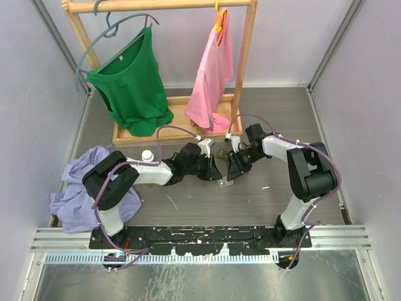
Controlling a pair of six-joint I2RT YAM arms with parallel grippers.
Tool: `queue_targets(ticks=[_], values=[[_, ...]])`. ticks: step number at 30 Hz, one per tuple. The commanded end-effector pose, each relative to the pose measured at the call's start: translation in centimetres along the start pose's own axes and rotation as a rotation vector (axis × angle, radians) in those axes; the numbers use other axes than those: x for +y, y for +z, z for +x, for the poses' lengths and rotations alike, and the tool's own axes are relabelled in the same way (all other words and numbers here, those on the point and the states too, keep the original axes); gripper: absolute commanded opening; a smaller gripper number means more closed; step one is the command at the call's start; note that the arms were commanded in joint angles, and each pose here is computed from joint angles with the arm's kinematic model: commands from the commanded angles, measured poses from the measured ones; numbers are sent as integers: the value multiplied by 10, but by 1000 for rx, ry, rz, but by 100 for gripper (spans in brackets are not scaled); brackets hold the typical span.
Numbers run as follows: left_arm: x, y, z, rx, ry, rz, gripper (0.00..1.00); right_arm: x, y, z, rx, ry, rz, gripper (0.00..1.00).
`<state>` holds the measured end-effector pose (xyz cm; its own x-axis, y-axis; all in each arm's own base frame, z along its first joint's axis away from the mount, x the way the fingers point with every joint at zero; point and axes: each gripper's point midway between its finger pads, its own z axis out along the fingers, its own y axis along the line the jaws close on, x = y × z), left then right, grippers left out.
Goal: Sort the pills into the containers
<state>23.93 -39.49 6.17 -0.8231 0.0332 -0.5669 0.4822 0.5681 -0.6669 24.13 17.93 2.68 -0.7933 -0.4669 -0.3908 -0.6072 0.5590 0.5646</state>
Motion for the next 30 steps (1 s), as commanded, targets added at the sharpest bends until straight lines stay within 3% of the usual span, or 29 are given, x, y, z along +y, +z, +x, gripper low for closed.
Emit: queue_targets(ticks=[1, 11, 30], values=[[-27, -3, -3, 16, 66, 57, 3, -13, 2, -3, 14, -31, 56, 38], [-7, 8, 15, 87, 47, -37, 3, -13, 2, -3, 15, -33, 59, 38], [-61, -28, -39, -52, 249, -71, 0, -13, 2, -2, 17, -30, 58, 38]])
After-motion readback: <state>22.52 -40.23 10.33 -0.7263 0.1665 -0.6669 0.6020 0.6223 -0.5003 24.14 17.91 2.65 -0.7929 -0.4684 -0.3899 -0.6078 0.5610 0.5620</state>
